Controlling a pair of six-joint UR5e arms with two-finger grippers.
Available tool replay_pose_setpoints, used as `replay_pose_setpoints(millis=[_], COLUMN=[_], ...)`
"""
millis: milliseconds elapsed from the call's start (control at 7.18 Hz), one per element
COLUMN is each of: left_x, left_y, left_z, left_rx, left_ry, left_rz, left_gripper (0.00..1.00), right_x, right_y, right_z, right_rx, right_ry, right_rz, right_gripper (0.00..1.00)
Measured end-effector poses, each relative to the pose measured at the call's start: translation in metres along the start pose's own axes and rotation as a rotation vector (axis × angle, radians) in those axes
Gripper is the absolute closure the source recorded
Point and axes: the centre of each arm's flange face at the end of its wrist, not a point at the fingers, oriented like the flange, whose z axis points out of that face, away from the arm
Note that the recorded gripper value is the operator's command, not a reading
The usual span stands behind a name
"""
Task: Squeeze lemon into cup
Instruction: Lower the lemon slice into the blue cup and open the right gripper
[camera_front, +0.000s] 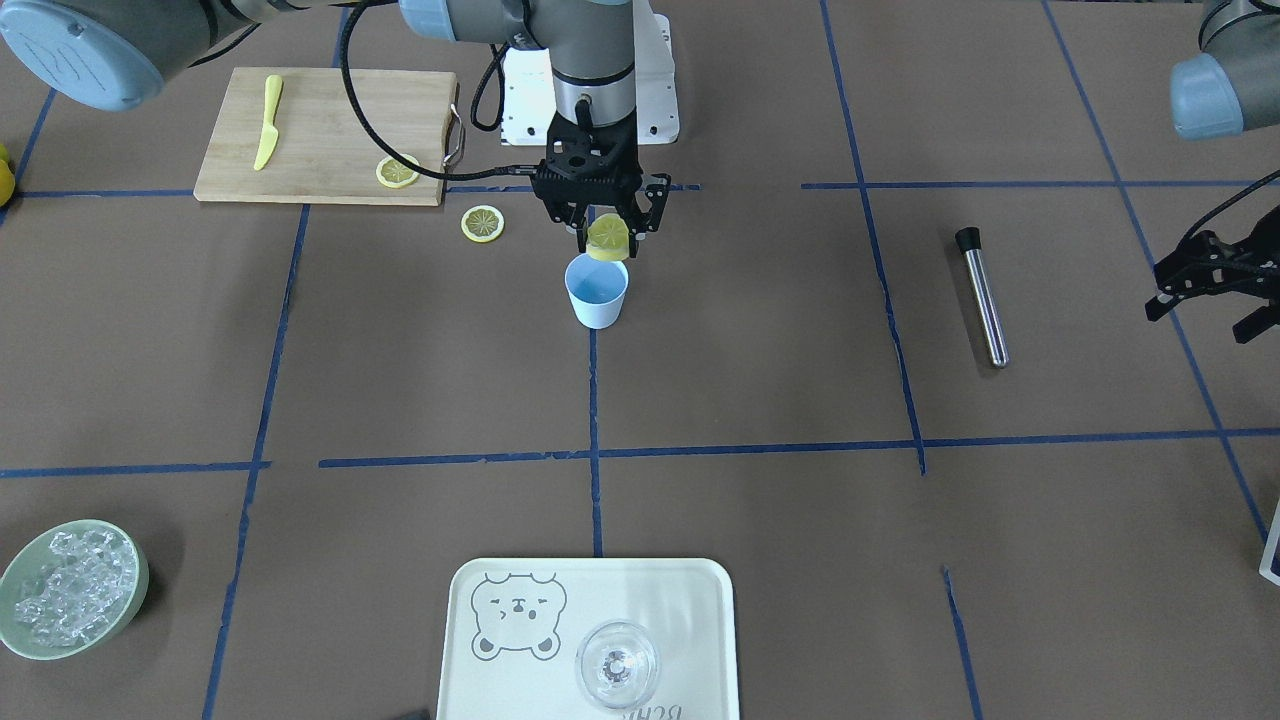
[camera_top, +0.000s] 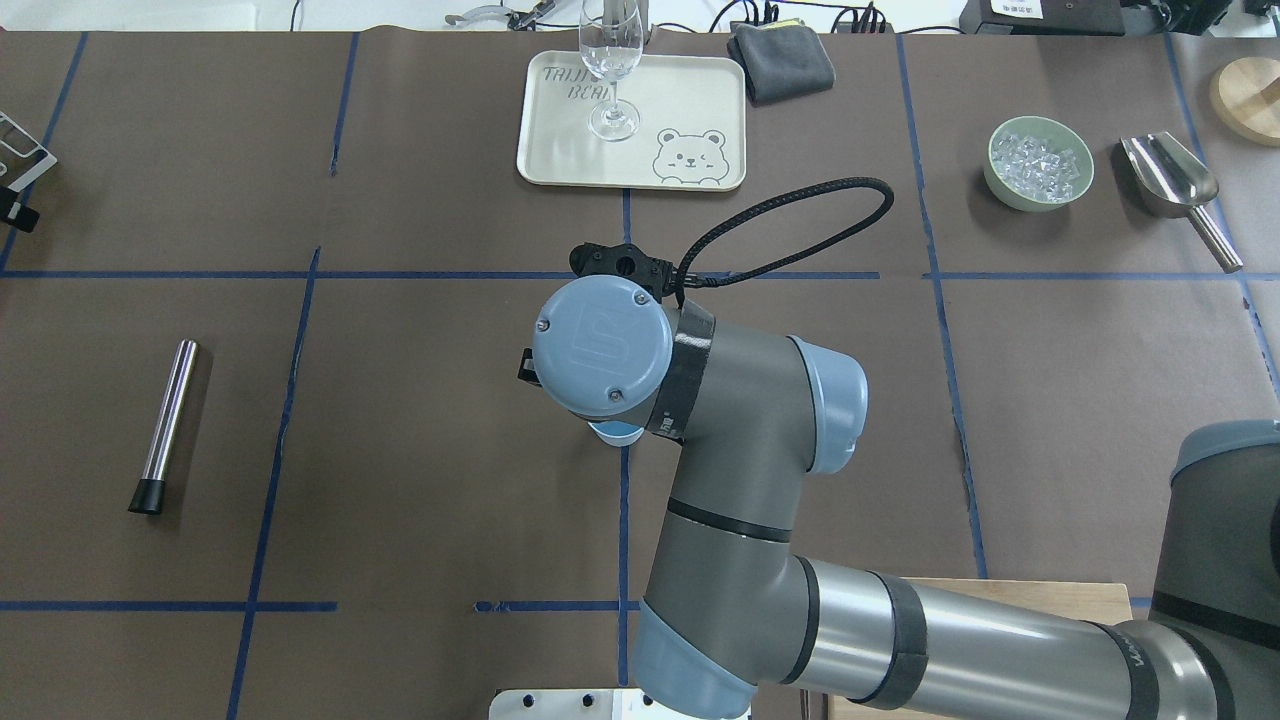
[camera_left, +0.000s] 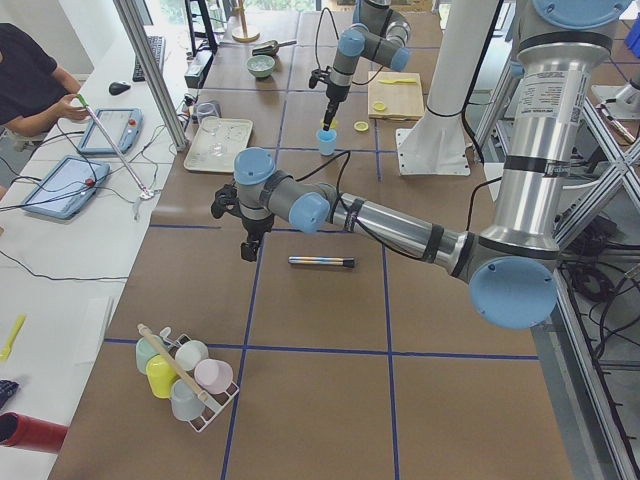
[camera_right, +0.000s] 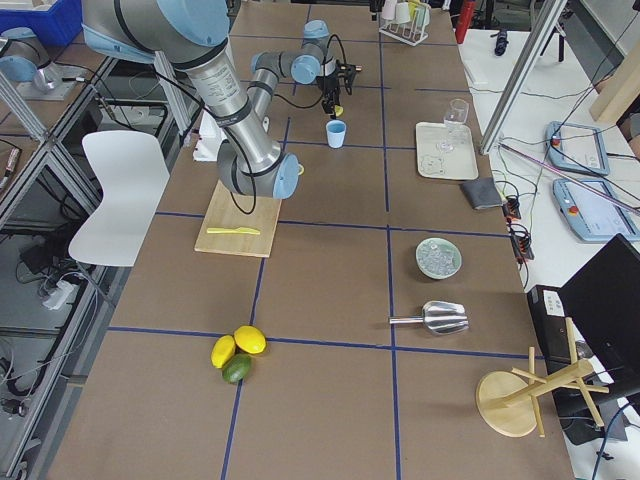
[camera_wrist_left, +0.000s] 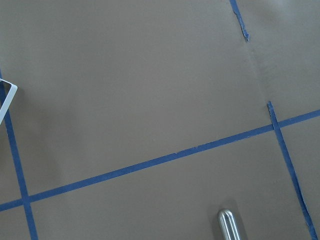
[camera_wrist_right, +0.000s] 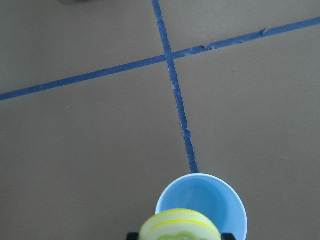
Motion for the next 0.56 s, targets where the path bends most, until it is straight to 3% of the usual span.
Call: replay_pose_setpoints(millis=[557], left_x=[0.002], left_y=[0.0], left_z=[-0.002], left_rx=[0.004], left_ry=[0.003], left_rz=[-0.002], left_gripper=[0.0], right_x=[0.003], right_y=[-0.01], right_z=[0.023], right_rx=[-0.003], right_ry=[0.044], right_rz=[-0.019], right_gripper=[0.38])
